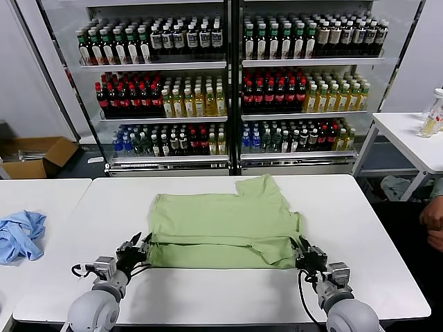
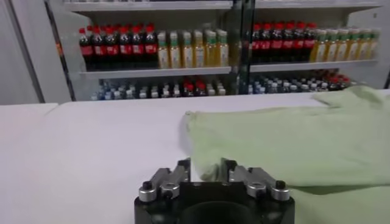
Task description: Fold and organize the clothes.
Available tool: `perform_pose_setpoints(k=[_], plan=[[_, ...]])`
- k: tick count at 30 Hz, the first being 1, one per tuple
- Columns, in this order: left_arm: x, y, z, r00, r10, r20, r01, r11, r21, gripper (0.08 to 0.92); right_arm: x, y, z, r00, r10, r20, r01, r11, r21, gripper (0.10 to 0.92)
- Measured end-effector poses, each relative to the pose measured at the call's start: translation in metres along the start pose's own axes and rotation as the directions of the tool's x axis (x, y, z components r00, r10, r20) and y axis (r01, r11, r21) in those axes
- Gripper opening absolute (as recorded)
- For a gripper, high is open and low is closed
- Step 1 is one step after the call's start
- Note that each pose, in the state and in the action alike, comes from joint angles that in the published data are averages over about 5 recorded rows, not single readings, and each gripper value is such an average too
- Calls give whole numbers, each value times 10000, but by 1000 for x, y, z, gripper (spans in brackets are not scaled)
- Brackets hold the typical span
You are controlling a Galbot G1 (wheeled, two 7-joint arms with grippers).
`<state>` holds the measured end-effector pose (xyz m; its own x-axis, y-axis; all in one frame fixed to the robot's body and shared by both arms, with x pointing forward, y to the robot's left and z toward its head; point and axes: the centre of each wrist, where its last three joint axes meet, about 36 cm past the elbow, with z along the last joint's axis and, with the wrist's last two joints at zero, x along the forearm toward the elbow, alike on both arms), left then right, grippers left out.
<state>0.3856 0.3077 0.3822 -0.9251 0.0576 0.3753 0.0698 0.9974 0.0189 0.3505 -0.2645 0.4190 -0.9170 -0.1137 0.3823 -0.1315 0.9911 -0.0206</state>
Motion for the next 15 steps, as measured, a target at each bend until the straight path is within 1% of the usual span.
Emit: perform_pose_setpoints(k=[4, 9, 11, 15], plan=[[11, 3, -1, 10000, -79, 26, 79, 9999, 100, 633, 12, 0, -2, 10000, 48, -53, -47, 10000, 71, 649], [30, -6, 4, 9997, 213, -110, -208, 9988, 451, 767, 22, 4, 3, 9994, 125, -337, -124, 9999, 10, 785], [36, -10, 7, 9992, 323, -215, -310, 9979, 568, 804, 23, 6, 6, 9989, 161, -435, -163, 9999, -29, 811], [45, -16, 12, 9977, 442, -510, -405, 9966, 724, 821, 22, 9, 11, 9980, 225, -592, -231, 9997, -95, 822]])
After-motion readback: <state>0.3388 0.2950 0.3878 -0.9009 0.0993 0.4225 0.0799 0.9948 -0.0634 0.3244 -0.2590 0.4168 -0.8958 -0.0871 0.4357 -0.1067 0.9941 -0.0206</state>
